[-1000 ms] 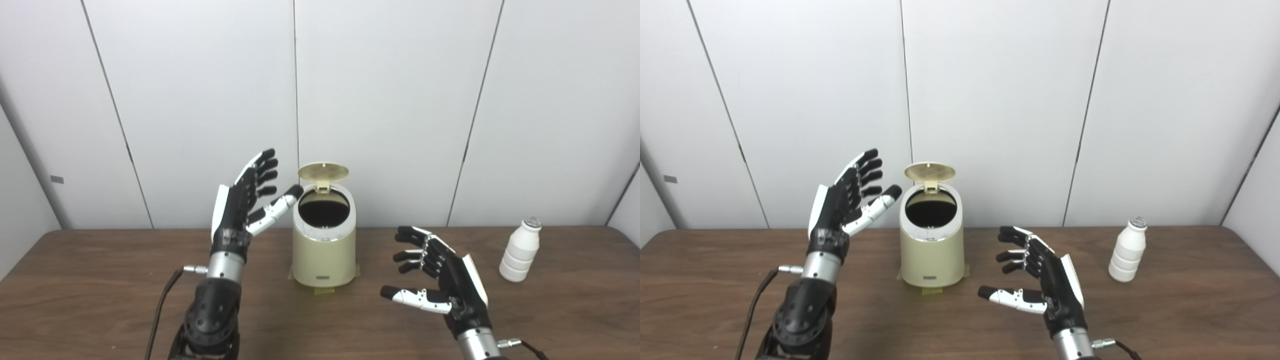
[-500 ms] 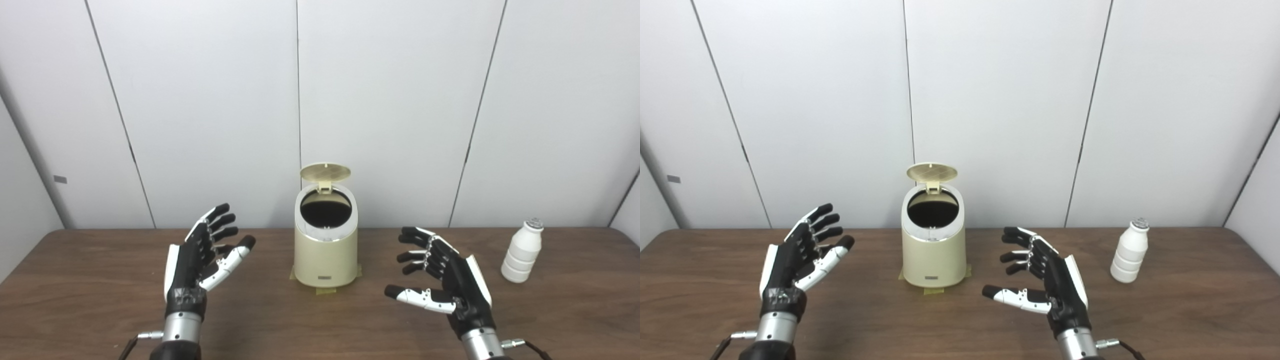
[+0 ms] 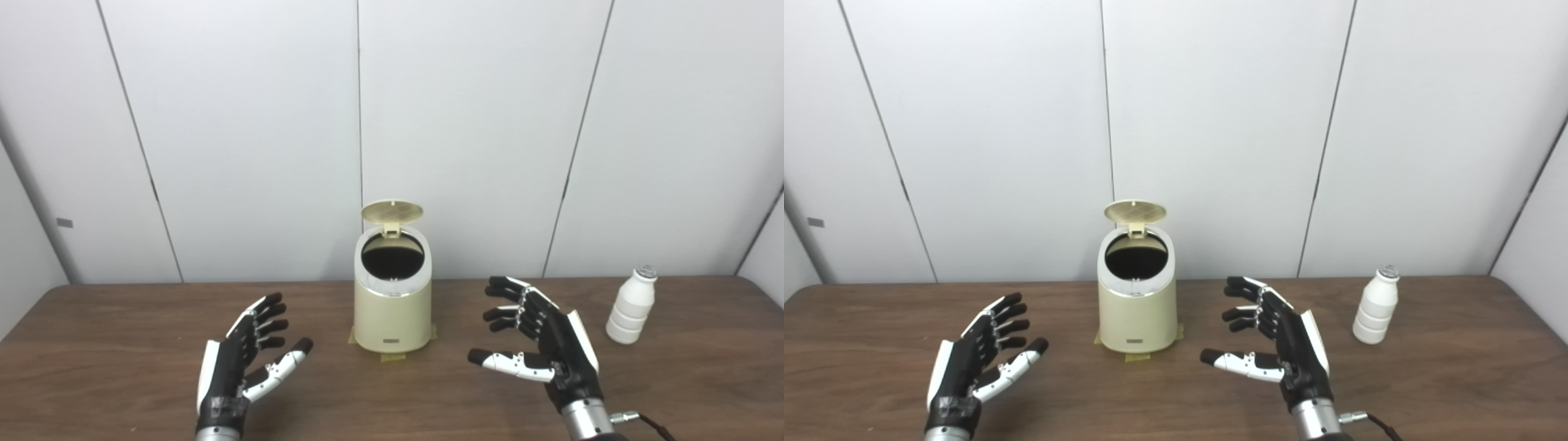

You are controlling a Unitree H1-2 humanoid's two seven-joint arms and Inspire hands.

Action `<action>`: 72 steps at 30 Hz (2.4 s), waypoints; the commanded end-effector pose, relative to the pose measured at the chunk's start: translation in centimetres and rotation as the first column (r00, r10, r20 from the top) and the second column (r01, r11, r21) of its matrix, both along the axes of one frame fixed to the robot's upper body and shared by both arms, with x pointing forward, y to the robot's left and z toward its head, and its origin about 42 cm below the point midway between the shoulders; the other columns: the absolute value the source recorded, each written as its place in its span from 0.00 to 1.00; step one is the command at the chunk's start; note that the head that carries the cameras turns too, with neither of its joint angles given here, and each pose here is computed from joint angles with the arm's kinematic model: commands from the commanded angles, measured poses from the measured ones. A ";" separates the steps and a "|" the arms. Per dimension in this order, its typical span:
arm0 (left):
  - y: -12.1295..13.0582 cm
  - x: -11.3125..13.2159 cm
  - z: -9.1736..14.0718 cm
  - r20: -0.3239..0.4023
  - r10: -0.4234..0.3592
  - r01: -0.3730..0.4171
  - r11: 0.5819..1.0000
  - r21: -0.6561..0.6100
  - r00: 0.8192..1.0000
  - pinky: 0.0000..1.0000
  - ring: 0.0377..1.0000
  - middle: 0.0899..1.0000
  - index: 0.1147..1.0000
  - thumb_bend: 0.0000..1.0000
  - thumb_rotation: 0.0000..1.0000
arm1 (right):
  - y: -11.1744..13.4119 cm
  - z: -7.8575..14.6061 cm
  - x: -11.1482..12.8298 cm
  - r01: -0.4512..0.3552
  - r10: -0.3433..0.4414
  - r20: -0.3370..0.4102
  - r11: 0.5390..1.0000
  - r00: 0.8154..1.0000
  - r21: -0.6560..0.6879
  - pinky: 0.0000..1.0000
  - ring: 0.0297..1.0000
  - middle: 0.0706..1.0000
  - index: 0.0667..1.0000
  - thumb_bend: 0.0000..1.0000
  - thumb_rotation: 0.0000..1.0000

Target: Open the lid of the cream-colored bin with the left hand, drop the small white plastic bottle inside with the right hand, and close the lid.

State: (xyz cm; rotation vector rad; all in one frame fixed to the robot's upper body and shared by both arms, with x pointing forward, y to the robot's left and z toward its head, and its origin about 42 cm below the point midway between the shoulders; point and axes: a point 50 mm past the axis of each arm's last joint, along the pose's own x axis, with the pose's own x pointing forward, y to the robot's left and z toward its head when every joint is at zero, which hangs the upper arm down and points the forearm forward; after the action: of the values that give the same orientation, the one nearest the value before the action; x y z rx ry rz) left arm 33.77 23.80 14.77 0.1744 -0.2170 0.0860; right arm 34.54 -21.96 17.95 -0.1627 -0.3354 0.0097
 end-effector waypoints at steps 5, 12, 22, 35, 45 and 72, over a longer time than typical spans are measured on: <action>1.3 0.7 1.4 0.063 -0.005 0.003 1.000 0.027 0.998 0.71 0.76 0.80 0.84 0.63 0.12 | -2.6 5.6 2.8 0.055 -0.035 0.163 0.992 0.986 -0.116 0.47 0.53 0.69 0.72 0.81 0.15; 2.9 1.4 0.9 0.046 0.001 -0.004 0.998 0.059 0.999 0.73 0.78 0.82 0.86 0.58 0.07 | -5.7 13.0 4.0 0.193 -0.143 0.237 0.960 0.961 -0.204 0.53 0.59 0.68 0.70 0.78 0.08; 3.5 2.0 1.0 0.032 0.004 -0.006 0.998 0.060 0.999 0.73 0.77 0.82 0.84 0.55 0.07 | -14.5 17.6 6.3 0.365 -0.329 0.231 0.921 0.915 -0.134 0.66 0.69 0.74 0.73 0.81 0.12; 3.4 1.8 1.4 0.039 -0.008 0.007 0.999 0.042 0.999 0.71 0.77 0.82 0.84 0.54 0.01 | -19.3 17.9 6.5 0.423 -0.407 0.117 0.875 0.906 -0.235 0.79 0.82 0.82 0.82 0.79 0.09; 3.3 1.7 2.0 0.040 -0.013 0.011 0.999 0.050 0.999 0.72 0.77 0.81 0.84 0.52 0.00 | -21.2 14.0 5.3 0.342 -0.378 -0.081 0.895 0.922 -0.285 0.78 0.86 0.90 0.91 0.80 0.12; 3.0 1.1 3.1 0.036 -0.024 0.022 0.998 0.062 0.999 0.72 0.77 0.81 0.83 0.51 0.00 | -22.4 5.1 5.3 0.306 -0.402 -0.259 0.888 0.878 -0.342 0.74 0.81 0.87 0.88 0.84 0.15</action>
State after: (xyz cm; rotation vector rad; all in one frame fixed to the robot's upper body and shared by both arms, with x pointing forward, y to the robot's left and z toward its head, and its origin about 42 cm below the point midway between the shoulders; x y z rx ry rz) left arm 34.34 26.99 15.59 0.2196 -0.1678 0.0732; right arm 38.63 -44.16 19.71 -0.4793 0.1630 -0.2511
